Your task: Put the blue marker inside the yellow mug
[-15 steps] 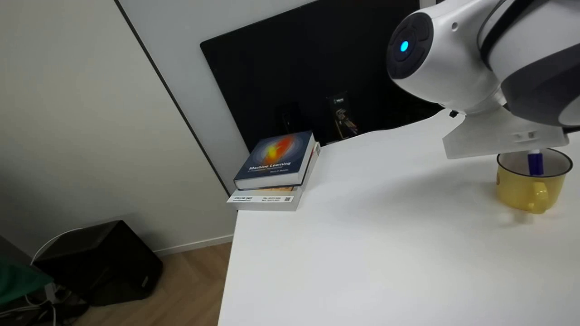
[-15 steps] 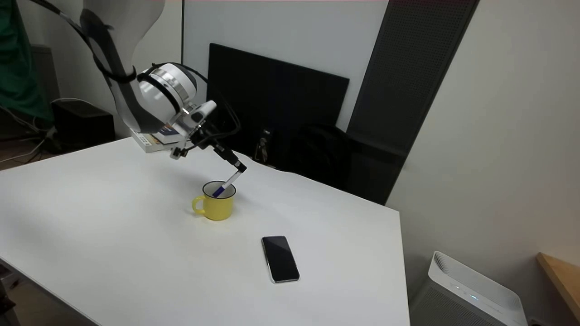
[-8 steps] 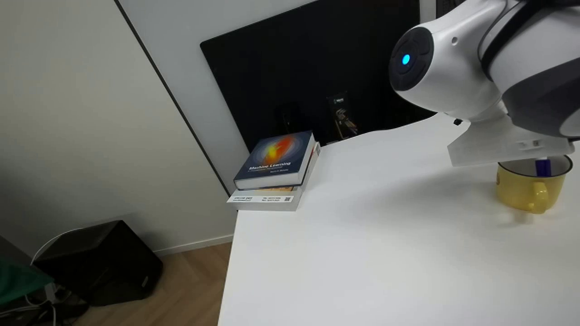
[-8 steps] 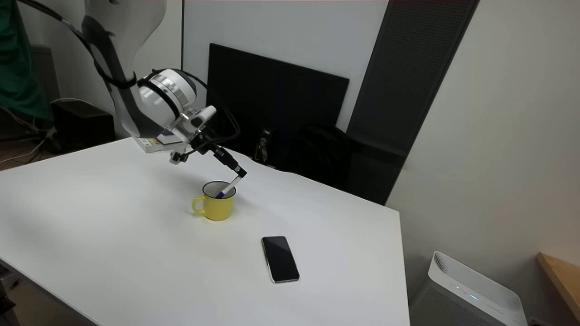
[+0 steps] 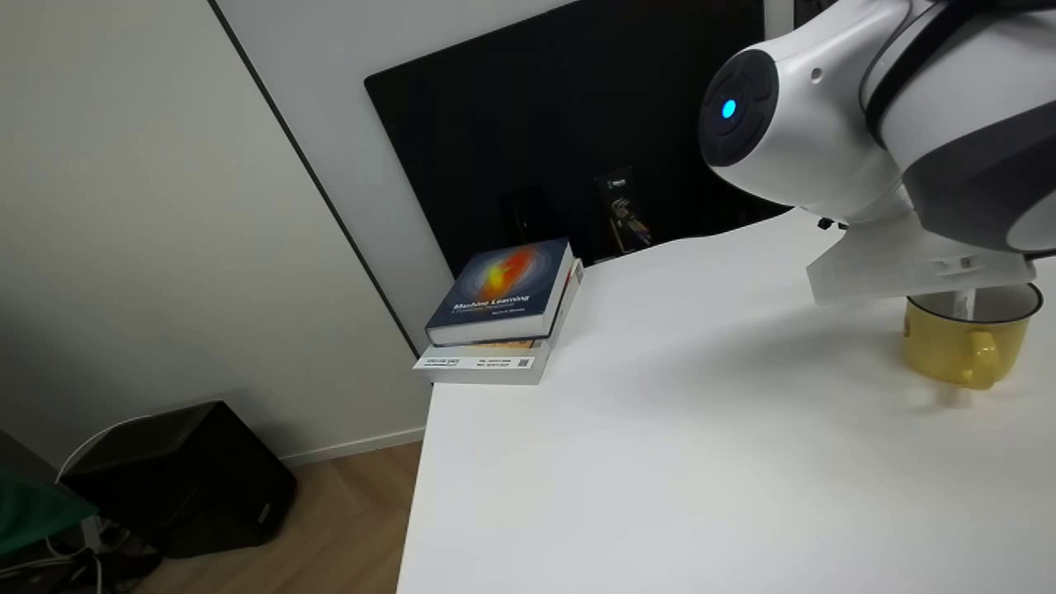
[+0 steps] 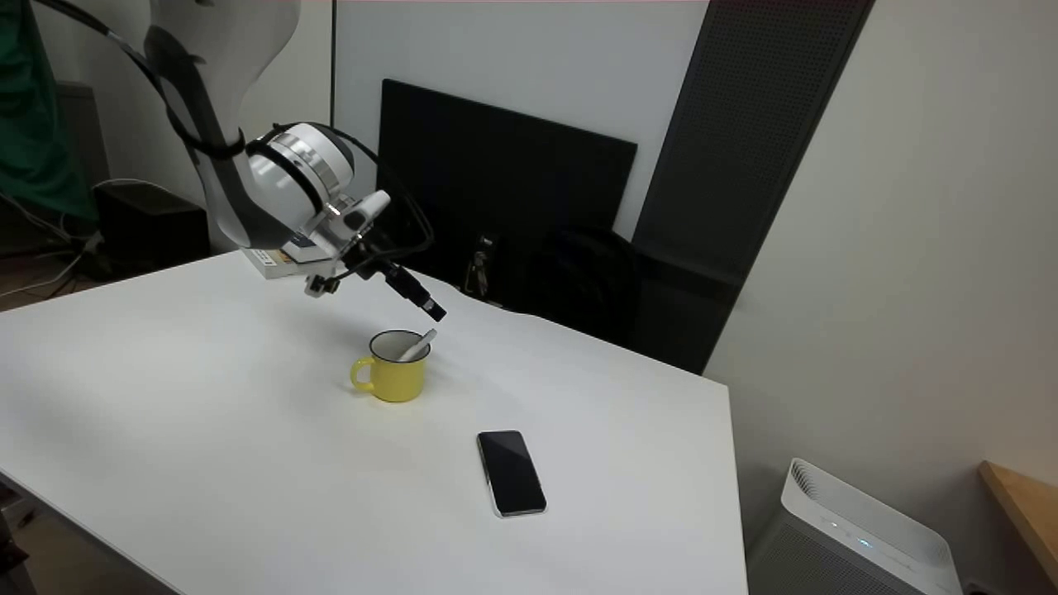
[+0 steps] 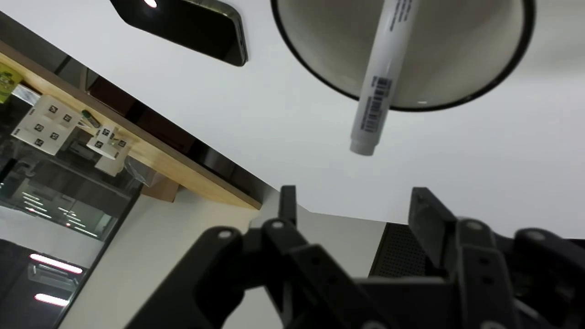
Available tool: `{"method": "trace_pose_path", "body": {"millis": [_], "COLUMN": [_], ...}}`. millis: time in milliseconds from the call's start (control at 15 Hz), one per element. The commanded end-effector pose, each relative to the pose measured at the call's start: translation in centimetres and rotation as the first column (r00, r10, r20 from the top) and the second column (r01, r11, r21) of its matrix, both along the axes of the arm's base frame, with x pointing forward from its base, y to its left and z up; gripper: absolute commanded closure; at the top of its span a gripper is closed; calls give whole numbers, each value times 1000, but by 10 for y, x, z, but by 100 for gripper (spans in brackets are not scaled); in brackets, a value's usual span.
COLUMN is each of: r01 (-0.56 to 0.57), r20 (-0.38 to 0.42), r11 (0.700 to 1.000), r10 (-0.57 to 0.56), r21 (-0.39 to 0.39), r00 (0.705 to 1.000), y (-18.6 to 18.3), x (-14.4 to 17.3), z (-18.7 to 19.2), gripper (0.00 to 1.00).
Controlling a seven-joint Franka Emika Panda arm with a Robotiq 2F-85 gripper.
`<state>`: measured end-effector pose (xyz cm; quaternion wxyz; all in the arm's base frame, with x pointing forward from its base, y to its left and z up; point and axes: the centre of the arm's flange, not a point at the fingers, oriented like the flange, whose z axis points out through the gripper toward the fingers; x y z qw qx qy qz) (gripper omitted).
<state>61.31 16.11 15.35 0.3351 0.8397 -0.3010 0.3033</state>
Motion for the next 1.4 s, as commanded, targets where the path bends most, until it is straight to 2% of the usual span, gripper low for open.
{"method": "trace_pose_path", "body": {"millis": [0, 267, 533, 733, 933, 1067, 1333], "r01": [0, -41, -109, -158, -187, -191, -150], "r20": [24, -11, -89, -157, -230, -273, -346], "r11": [1000, 989, 954, 920, 867, 820, 735], "r10": [-1, 43, 139, 226, 321, 384, 476], "r21": [31, 140, 279, 358, 462, 539, 661], "r00": [1000, 999, 986, 961, 919, 882, 809], "y": [14, 39, 66, 82, 95, 102, 108], "x": [4, 3, -2, -7, -11, -13, -15], "z": [17, 33, 45, 53, 59, 62, 61], "gripper": [3, 0, 0, 0, 0, 0, 0]}}
